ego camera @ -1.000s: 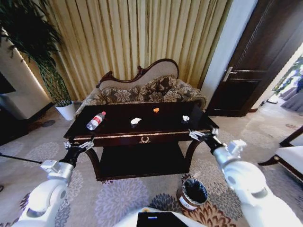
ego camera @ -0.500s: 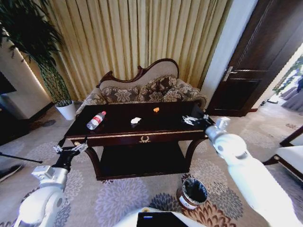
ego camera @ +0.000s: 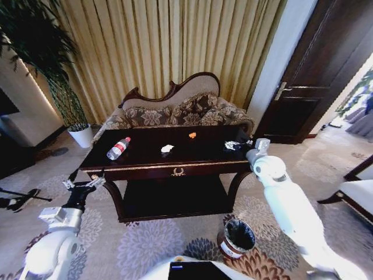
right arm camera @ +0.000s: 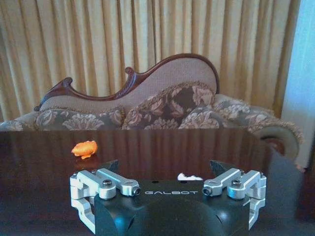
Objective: Move to the front of the table and place the trash on the table into the trash bin.
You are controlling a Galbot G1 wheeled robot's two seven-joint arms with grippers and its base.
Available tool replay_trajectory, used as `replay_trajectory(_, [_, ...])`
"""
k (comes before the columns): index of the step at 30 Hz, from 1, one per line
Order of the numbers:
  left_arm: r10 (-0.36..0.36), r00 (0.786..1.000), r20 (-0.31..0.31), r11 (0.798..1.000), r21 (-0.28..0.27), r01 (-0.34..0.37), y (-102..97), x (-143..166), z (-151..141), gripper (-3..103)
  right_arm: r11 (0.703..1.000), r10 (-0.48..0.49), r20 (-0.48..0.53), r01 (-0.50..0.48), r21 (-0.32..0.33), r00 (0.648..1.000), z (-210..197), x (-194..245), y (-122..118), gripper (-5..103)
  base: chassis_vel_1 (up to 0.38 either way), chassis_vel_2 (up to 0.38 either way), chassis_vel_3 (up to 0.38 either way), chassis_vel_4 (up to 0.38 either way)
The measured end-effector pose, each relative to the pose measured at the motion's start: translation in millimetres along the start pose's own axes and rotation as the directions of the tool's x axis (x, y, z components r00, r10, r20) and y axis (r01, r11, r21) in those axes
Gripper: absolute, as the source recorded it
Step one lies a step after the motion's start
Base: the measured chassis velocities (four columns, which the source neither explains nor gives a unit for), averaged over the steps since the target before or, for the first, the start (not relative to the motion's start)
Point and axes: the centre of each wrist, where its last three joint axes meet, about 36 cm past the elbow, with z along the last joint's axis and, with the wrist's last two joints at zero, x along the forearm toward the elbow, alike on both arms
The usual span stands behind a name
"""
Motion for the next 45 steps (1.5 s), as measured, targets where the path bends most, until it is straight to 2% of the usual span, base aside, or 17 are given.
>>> replay_trajectory(7, [0.005, 1.000, 0.001, 1.000, 0.012, -0.005, -7.3, 3.1, -4.6, 100, 1.000, -0.030, -0.020, 0.030, -0.005, 0.999, -2.4, -30.2, 17.9, 100, 0.000, 0.000, 0.000, 0.000])
replay_trajectory(12, [-0.008, 1.000, 0.000, 1.000, 0.006, 0.008, -4.4, 5.8, -6.1, 100, 1.000, -0.028, -0.033, 0.028, 0.012, 0.999, -9.7, -55.4, 24.0, 100, 0.000, 0.000, 0.000, 0.000])
replay_trajectory(21, [-0.029, 1.000, -0.010, 1.000, 0.004, 0.029, 2.8, 8.5, -2.9, 100, 0.997, 0.032, -0.066, -0.028, 0.065, 0.997, -1.9, -83.2, 16.2, 100, 0.000, 0.000, 0.000, 0.000])
replay_trajectory(38, [-0.040, 0.999, -0.014, 0.999, 0.002, 0.040, 9.8, 5.7, 3.8, 100, 0.990, 0.108, -0.120, -0.096, 0.101, 0.987, 31.2, -99.6, 0.4, 101, 0.000, 0.000, 0.000, 0.000])
replay_trajectory(40, [-0.041, 0.999, -0.015, 0.999, 0.001, 0.041, 10.9, 5.7, 5.2, 100, 0.989, 0.114, -0.115, -0.101, 0.110, 0.987, 30.9, -99.3, -0.3, 97, 0.000, 0.000, 0.000, 0.000])
replay_trajectory(42, [-0.042, 0.999, -0.015, 0.999, 0.001, 0.042, 11.1, 5.7, 5.5, 100, 0.988, 0.115, -0.114, -0.102, 0.113, 0.987, 31.0, -99.2, -0.4, 97, 0.000, 0.000, 0.000, 0.000])
replay_trajectory(43, [-0.041, 0.999, -0.015, 0.999, 0.002, 0.041, 11.0, 5.7, 6.0, 100, 0.988, 0.117, -0.109, -0.104, 0.118, 0.987, 31.0, -98.7, -0.3, 87, 0.000, 0.000, 0.000, 0.000])
replay_trajectory(44, [-0.040, 0.999, -0.015, 0.999, 0.003, 0.040, 10.9, 5.7, 6.3, 100, 0.988, 0.117, -0.109, -0.104, 0.118, 0.987, 30.9, -98.7, -0.2, 82, 0.000, 0.000, 0.000, 0.000])
replay_trajectory(45, [-0.040, 0.999, -0.015, 0.999, 0.003, 0.040, 10.9, 5.7, 6.3, 100, 0.988, 0.117, -0.109, -0.104, 0.118, 0.987, 30.9, -98.7, -0.2, 82, 0.000, 0.000, 0.000, 0.000])
